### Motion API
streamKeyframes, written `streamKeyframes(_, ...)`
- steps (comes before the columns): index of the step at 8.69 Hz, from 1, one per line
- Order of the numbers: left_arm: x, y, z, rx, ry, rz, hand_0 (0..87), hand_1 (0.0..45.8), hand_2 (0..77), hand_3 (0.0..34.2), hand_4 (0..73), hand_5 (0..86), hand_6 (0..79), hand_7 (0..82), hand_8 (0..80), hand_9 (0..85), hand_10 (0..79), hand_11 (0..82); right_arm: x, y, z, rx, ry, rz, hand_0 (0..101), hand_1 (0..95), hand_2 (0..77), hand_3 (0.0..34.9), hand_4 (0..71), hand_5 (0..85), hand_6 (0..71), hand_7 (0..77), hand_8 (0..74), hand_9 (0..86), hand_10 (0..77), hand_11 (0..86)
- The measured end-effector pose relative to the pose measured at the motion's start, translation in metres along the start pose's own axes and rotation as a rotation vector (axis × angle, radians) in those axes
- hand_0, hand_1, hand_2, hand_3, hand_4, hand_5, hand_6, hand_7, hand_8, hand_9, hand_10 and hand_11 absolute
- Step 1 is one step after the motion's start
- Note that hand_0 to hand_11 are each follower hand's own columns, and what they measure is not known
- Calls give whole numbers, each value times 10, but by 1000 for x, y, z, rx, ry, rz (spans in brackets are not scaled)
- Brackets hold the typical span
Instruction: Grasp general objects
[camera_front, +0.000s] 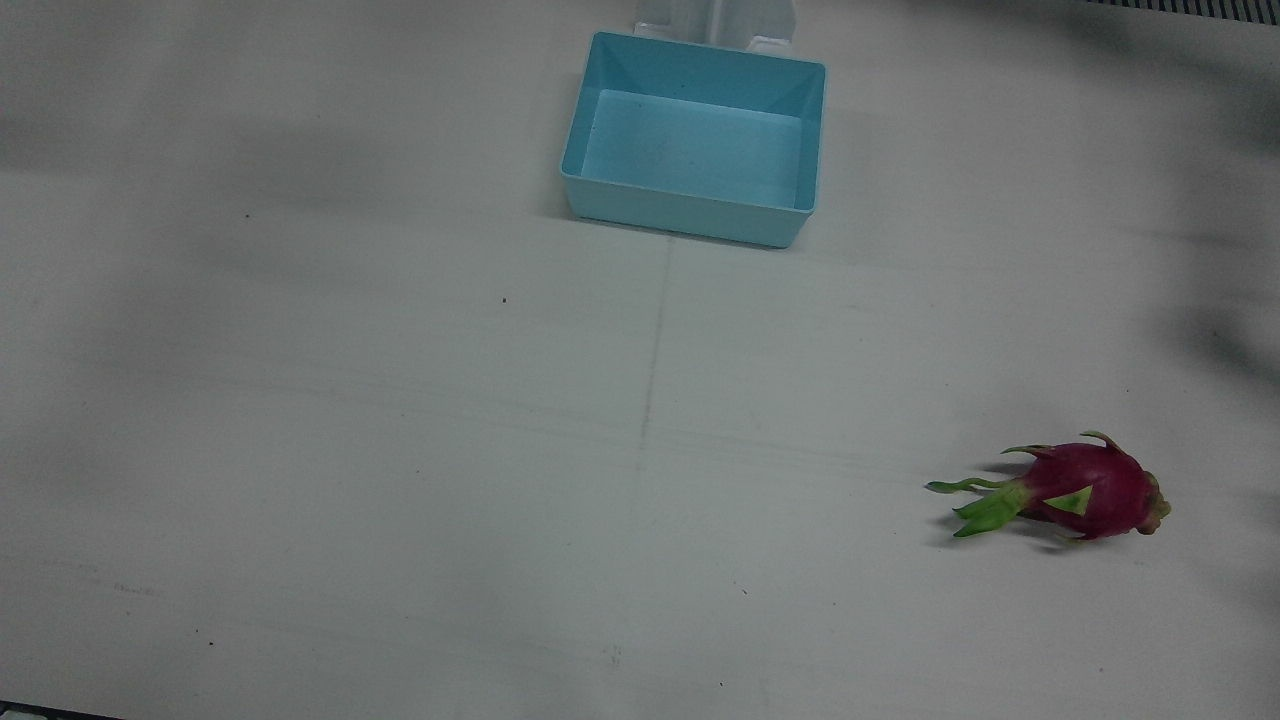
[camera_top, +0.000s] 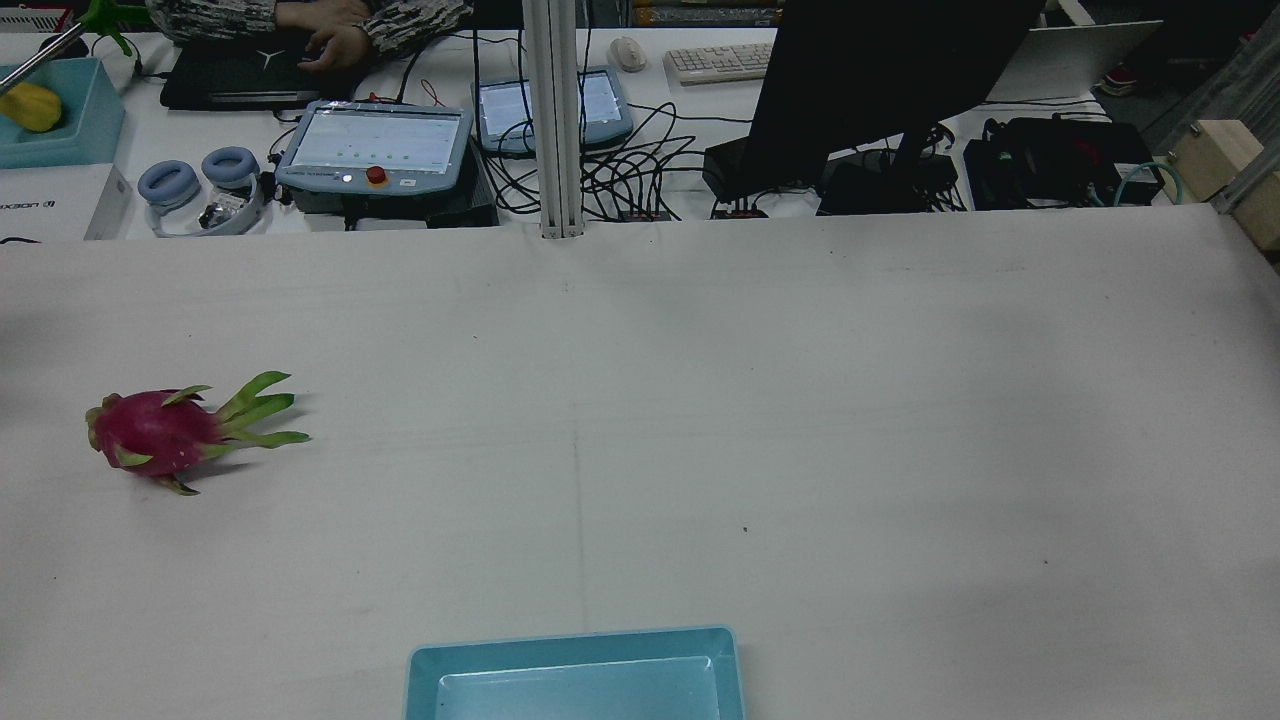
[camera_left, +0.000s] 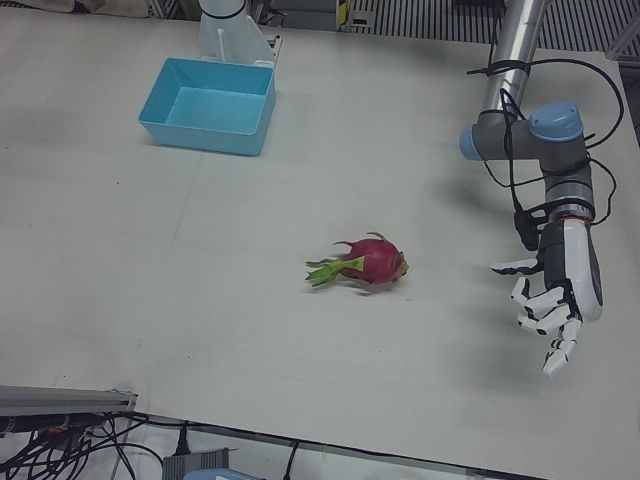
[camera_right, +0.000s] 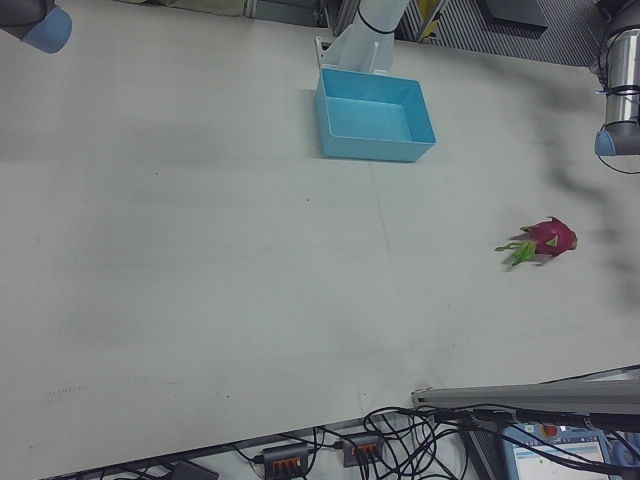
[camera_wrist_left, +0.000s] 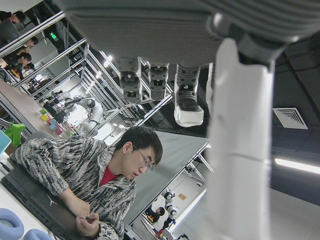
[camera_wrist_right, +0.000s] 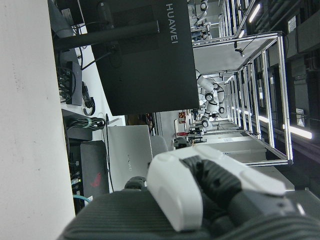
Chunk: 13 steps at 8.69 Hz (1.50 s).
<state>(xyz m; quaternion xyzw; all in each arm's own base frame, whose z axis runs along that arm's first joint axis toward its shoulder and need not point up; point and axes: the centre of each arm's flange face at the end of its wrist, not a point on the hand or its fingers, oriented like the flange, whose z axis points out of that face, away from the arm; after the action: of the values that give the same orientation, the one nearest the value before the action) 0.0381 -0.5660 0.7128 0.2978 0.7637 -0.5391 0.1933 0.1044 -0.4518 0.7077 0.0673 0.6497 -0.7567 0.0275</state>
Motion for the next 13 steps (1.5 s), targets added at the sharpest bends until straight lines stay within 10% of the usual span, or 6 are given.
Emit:
streamKeyframes(1,-1,1,1,-1,-5,2,412,0,0,0,551,698,431,704,76,185,262,11,0,0,0,0,0,0,0,949,774,0,0,0,0,0,0,5,0,5)
streamKeyframes(2,-2,3,1,-3,-10,3,0,0,0,0,349,622,213,616,33,104,262,11,0,0,0,0,0,0,0,949,774,0,0,0,0,0,0,5,0,5)
streamKeyframes(5,-7,7,1,-8,-33,7,0,0,5,5,218,267,125,425,22,76,262,11,0,0,0,0,0,0,0,949,774,0,0,0,0,0,0,5,0,5)
streamKeyframes(9,-12,40,16,-90,-84,22,0,0,5,4,131,316,38,273,16,38,262,11,0,0,0,0,0,0,0,949,774,0,0,0,0,0,0,5,0,5)
streamKeyframes(10,-7,49,19,-112,-85,29,274,0,5,4,98,507,82,338,16,38,262,11,0,0,0,0,0,0,0,949,774,0,0,0,0,0,0,5,0,5)
streamKeyframes(13,33,85,0,-215,-149,94,704,0,0,3,98,447,16,327,16,44,262,11,0,0,0,0,0,0,0,949,774,0,0,0,0,0,0,5,0,5)
